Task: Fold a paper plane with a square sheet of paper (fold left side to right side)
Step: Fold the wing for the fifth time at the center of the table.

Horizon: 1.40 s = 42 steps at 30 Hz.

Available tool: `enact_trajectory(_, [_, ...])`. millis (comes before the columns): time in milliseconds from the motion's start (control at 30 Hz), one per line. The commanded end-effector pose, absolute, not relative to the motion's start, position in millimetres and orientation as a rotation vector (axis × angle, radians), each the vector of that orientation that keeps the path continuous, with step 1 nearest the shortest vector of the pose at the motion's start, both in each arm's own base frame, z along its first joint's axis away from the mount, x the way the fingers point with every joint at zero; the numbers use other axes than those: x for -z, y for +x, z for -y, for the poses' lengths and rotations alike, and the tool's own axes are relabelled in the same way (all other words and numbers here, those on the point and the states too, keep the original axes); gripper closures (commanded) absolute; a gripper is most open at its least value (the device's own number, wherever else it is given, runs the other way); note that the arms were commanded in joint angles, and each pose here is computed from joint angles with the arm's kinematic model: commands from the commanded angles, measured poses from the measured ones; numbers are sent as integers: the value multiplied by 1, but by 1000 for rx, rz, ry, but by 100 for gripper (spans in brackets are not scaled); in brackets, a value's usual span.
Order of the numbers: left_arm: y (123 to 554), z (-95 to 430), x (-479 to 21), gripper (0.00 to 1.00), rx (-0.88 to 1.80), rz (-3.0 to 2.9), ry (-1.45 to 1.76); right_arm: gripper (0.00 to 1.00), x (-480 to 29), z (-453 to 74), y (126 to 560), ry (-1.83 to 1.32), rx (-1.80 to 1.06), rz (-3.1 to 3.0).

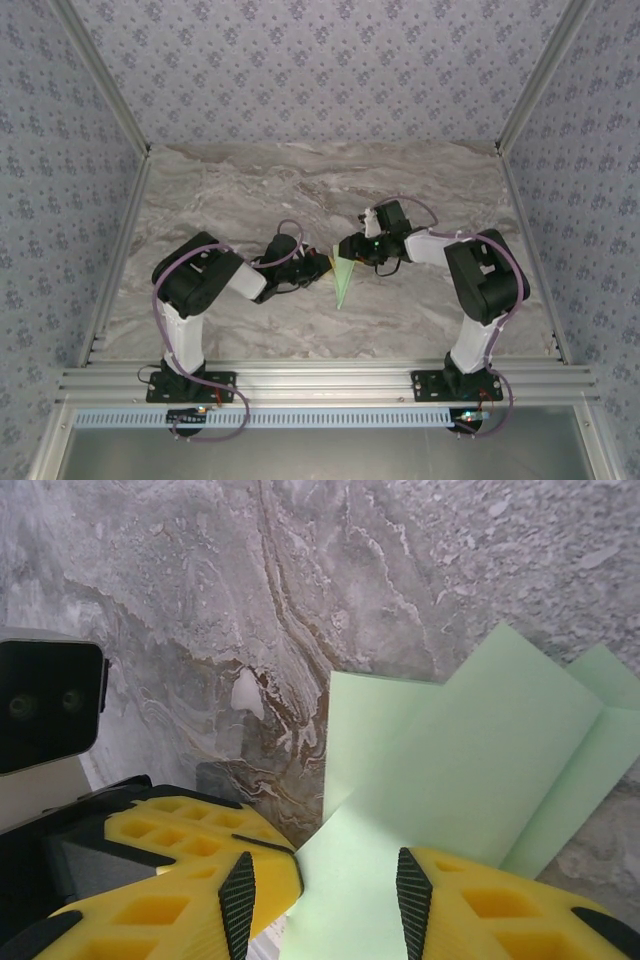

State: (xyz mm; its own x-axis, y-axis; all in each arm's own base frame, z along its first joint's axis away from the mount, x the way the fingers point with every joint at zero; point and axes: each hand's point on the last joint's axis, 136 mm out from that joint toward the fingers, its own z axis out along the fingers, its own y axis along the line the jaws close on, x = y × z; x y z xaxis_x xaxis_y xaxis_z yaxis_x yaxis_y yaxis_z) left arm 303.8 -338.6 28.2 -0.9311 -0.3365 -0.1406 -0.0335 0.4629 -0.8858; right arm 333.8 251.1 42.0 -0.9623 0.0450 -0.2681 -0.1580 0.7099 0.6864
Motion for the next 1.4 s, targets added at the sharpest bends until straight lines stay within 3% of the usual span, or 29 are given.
enact_trajectory(0, [303,321,5,100,1293,-2521,-382,55,-41,-254,340,-97,-1095,-2649])
enact_trajectory(533, [304,322,-4,100,1341,-2489,-365,55,-12,-242,329,-46,-987,-2782])
enact_trajectory(833, [298,308,-50,68,1323,-2421,-280,56,-1,-233,321,-25,-927,-2853])
enact_trajectory(900, [291,303,-58,68,1323,-2418,-269,55,0,-234,321,-25,-931,-2852])
enact_trajectory(1033, [273,307,-79,76,1377,-2406,-200,55,-1,-235,322,-34,-936,-2849])
enact_trajectory(1367, [245,373,-104,80,1540,-2418,3,55,-1,-235,321,-45,-931,-2852])
